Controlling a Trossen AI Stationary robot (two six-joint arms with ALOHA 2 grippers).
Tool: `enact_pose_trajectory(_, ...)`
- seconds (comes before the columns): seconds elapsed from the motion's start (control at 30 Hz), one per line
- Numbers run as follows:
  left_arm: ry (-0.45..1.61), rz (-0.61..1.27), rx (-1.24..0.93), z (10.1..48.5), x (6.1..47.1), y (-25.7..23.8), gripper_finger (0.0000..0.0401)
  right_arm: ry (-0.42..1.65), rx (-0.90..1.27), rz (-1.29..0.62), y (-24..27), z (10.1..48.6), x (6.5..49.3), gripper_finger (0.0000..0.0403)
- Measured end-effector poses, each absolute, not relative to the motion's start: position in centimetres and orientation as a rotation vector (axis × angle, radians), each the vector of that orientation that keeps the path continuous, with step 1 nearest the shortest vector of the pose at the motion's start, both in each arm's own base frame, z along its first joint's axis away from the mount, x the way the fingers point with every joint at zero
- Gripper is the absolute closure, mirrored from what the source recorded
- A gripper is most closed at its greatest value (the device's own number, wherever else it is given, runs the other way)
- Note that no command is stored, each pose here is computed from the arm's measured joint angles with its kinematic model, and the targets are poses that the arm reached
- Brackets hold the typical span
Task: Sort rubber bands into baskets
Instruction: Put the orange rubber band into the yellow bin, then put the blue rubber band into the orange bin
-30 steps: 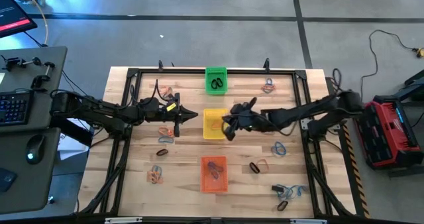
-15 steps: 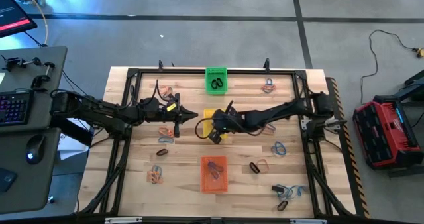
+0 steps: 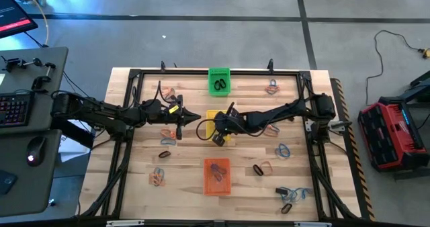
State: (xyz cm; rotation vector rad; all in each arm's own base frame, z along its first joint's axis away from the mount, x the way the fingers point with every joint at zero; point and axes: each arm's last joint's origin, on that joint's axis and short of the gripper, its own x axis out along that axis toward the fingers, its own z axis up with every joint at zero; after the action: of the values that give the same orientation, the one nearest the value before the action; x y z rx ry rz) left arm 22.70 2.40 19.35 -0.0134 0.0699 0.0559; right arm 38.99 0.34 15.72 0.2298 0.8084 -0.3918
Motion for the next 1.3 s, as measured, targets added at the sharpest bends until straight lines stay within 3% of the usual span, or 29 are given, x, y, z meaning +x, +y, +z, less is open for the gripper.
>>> enact_pose_trajectory(0.23,0.070,0.056,-0.013,19.3,22.7,2.4,0.0401,0.785,0.212,-0.352,1.4,16.0,39.2,0.0290)
enact_pose_trajectory(0.37,0.070,0.056,-0.013,19.3,22.7,2.4,0.0401,0.753,0.187,-0.331,2.0,17.2,39.0,0.0268)
enact_pose_trajectory(0.47,0.070,0.056,-0.013,19.3,22.7,2.4,0.0401,0.734,0.166,-0.314,2.6,18.7,38.4,0.0292)
enact_pose_trajectory(0.67,0.070,0.057,-0.021,19.3,22.7,2.4,0.0401,0.794,0.143,-0.294,4.7,22.2,35.4,0.0393)
enact_pose_trajectory(1.03,0.070,0.056,-0.022,19.3,22.7,2.4,0.0401,1.277,0.249,-0.331,11.0,22.8,26.9,0.0375)
enact_pose_trajectory(1.3,0.070,0.057,-0.032,19.3,22.7,2.4,0.0401,1.574,0.228,-0.403,11.6,22.4,23.8,0.0374)
